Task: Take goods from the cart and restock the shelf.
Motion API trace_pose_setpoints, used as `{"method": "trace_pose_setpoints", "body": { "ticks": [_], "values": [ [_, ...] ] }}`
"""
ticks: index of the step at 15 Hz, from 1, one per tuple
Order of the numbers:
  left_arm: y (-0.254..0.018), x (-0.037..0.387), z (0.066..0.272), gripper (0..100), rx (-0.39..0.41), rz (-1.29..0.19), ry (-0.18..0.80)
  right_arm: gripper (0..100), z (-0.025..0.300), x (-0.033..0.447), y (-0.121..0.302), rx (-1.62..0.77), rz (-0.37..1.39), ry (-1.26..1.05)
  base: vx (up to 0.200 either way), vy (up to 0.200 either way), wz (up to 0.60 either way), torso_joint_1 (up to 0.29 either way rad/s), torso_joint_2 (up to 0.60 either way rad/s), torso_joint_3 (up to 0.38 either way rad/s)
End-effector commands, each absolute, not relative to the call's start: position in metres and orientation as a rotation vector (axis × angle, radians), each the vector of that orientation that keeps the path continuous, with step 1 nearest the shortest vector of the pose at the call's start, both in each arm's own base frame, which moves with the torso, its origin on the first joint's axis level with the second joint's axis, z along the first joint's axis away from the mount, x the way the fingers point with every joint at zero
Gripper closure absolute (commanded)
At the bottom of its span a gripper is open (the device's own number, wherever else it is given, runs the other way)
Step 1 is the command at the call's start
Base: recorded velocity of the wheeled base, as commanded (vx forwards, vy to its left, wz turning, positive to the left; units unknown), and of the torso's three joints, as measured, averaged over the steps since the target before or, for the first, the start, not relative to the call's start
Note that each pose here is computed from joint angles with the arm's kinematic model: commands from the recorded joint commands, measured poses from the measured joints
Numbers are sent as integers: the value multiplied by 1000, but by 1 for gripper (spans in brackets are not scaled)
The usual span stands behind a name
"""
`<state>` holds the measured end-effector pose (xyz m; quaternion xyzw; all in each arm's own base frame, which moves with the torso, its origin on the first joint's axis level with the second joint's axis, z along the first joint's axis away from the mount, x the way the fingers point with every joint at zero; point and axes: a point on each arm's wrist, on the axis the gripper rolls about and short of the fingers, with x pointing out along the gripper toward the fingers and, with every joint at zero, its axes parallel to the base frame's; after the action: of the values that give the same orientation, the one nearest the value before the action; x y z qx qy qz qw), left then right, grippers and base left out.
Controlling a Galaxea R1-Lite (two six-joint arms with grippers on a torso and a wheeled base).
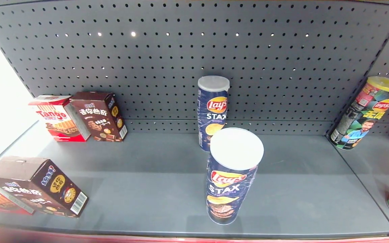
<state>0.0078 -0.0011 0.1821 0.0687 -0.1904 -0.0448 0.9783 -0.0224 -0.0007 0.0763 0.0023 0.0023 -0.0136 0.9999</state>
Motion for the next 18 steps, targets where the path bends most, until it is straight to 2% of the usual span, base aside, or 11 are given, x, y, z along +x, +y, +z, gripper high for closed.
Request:
{"method": "trace_pose_setpoints", "body": {
  "ticks": [1, 6, 7, 8, 10, 12, 18],
  "values": [
    [-4, -24, 130, 0, 114, 42, -434, 0, 76, -22, -1, 5, -28, 6, 0, 0, 0, 0, 0, 0],
    [-4, -18, 112, 0, 125, 17, -250, 0, 76, -22, -1, 5, -28, 5, 0, 0, 0, 0, 0, 0],
    [-4, -18, 111, 0, 125, 18, -239, 0, 76, -22, -1, 5, -28, 6, 0, 0, 0, 0, 0, 0],
    [-4, -17, 103, 0, 122, 15, -163, 0, 76, -22, -1, 5, -28, 6, 0, 0, 0, 0, 0, 0],
    [-4, -16, 97, 0, 117, 16, -102, 0, 76, -22, -1, 5, -28, 6, 0, 0, 0, 0, 0, 0],
    [-5, -15, 85, 0, 104, 50, 13, 0, 76, -22, -1, 5, -28, 5, 0, 0, 0, 0, 0, 0],
    [-6, -14, 84, 0, 90, 137, 34, 0, 76, -22, -1, 5, -28, 6, 0, 0, 0, 0, 0, 0]
  ]
}}
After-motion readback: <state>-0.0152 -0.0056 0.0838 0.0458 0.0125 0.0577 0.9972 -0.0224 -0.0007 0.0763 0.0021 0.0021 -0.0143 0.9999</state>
